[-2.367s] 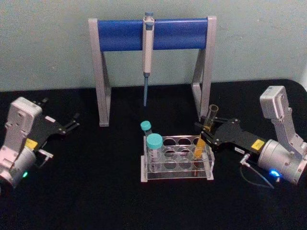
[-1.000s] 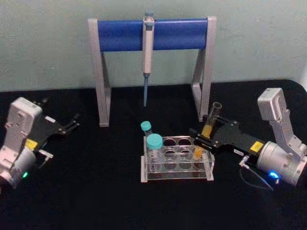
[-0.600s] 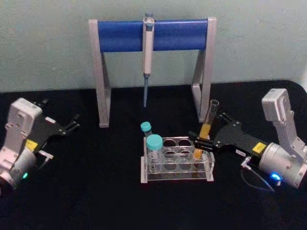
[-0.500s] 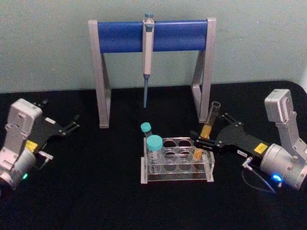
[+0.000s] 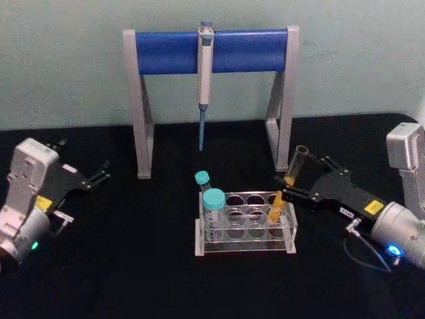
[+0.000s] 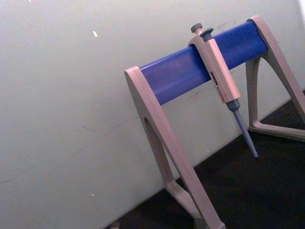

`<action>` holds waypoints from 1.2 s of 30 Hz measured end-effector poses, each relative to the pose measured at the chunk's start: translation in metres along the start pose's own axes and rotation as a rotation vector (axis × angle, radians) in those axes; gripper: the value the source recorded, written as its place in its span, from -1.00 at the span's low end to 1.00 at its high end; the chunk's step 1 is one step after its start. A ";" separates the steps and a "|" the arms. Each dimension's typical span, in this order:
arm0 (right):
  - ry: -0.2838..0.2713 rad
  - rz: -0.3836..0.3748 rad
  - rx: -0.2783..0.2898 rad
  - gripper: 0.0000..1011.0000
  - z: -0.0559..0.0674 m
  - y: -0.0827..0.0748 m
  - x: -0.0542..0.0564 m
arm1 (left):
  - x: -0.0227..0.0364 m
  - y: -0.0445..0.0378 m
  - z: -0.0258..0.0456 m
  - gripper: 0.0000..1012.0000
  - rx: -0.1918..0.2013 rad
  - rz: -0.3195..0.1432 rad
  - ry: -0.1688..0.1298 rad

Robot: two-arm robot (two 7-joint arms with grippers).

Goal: Pick up the test tube from the test tube rack, shake it, then place it back into the test tube rack.

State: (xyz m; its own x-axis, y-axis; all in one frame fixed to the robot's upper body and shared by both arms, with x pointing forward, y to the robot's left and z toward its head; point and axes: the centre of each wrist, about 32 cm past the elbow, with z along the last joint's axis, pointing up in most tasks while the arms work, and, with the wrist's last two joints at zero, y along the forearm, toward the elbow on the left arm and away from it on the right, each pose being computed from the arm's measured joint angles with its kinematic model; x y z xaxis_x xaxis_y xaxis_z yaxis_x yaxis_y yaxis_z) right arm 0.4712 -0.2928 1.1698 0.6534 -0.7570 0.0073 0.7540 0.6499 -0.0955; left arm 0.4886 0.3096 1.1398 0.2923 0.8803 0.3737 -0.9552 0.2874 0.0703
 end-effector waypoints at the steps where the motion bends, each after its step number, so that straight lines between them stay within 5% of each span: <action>1: -0.001 -0.001 0.004 0.98 0.001 -0.002 -0.001 | 0.0000 0.0000 0.0000 0.98 0.000 0.000 0.000; 14: -0.008 -0.047 0.099 0.98 0.022 -0.024 -0.006 | 0.0000 0.0000 0.0000 0.98 0.000 0.000 0.000; 25: 0.001 -0.165 0.196 0.98 0.030 -0.027 0.006 | 0.0000 0.0000 0.0000 0.98 0.000 0.000 0.000; 36: -0.016 -0.303 0.142 0.98 0.019 -0.007 0.022 | 0.0000 0.0000 0.0000 0.98 0.000 0.000 0.000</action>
State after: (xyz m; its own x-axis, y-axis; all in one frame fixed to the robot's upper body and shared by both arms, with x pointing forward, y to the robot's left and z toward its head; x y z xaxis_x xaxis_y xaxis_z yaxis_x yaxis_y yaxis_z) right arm 0.4817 -0.3130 1.1893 0.3980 -0.9169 0.0294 0.9154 0.3990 0.0531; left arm 0.4886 0.3096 1.1398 0.2923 0.8803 0.3737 -0.9552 0.2874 0.0702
